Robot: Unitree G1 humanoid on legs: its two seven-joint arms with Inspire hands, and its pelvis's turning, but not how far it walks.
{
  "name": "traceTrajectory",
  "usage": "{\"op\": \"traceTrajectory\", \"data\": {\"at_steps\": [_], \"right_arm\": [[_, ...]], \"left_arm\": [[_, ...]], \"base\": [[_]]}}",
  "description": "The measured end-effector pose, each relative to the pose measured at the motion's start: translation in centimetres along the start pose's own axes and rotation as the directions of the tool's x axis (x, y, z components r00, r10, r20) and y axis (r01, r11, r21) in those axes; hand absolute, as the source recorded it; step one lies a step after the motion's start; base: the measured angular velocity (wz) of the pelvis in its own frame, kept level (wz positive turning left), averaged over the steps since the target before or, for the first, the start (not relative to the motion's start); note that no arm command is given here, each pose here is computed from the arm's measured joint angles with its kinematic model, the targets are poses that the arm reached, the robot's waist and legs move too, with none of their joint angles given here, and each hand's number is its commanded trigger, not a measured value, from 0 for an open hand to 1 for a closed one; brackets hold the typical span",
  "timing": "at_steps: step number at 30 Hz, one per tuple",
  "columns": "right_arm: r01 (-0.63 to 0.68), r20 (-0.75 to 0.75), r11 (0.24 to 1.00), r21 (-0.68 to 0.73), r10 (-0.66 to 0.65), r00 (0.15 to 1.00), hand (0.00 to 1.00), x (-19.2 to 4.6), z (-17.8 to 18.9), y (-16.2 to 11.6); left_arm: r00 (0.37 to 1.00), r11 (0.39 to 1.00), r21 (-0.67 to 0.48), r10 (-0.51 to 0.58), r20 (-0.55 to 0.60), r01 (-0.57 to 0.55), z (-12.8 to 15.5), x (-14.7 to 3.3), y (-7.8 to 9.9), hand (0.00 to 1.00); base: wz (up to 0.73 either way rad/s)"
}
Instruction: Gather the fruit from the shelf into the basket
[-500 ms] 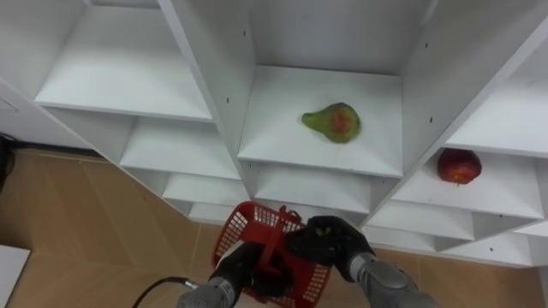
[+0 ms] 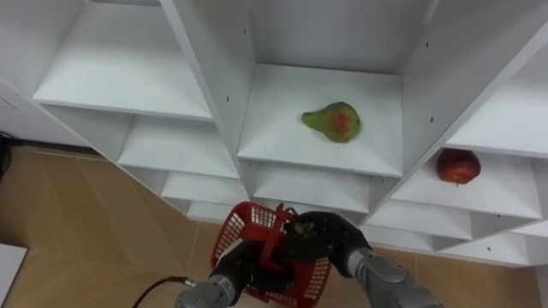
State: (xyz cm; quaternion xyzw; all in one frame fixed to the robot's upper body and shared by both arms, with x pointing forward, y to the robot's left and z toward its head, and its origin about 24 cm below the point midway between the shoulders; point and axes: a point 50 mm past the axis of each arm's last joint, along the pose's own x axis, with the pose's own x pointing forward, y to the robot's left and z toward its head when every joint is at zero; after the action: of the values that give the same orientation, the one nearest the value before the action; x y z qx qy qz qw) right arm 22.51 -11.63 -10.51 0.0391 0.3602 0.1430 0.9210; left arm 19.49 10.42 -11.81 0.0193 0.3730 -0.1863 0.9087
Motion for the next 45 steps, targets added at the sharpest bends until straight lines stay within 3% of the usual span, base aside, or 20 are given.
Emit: {"op": "traceTrajectory", "data": {"at_steps": [12, 45], "right_arm": [[0.0, -0.013, 0.999, 0.037, 0.0, 1.0, 0.0, 0.14, -0.16, 0.09], [0.0, -0.016, 0.999, 0.043, 0.0, 1.0, 0.0, 0.08, -0.44, -0.04]], "left_arm": [[1.0, 0.999, -0.051, -0.003, 0.026, 0.004, 0.55, 0.07, -0.09, 1.0], [1.0, 0.999, -0.032, -0.002, 0.026, 0.003, 0.54, -0.07, 0.16, 1.0]], "base": [[0.01], [0.0]]}}
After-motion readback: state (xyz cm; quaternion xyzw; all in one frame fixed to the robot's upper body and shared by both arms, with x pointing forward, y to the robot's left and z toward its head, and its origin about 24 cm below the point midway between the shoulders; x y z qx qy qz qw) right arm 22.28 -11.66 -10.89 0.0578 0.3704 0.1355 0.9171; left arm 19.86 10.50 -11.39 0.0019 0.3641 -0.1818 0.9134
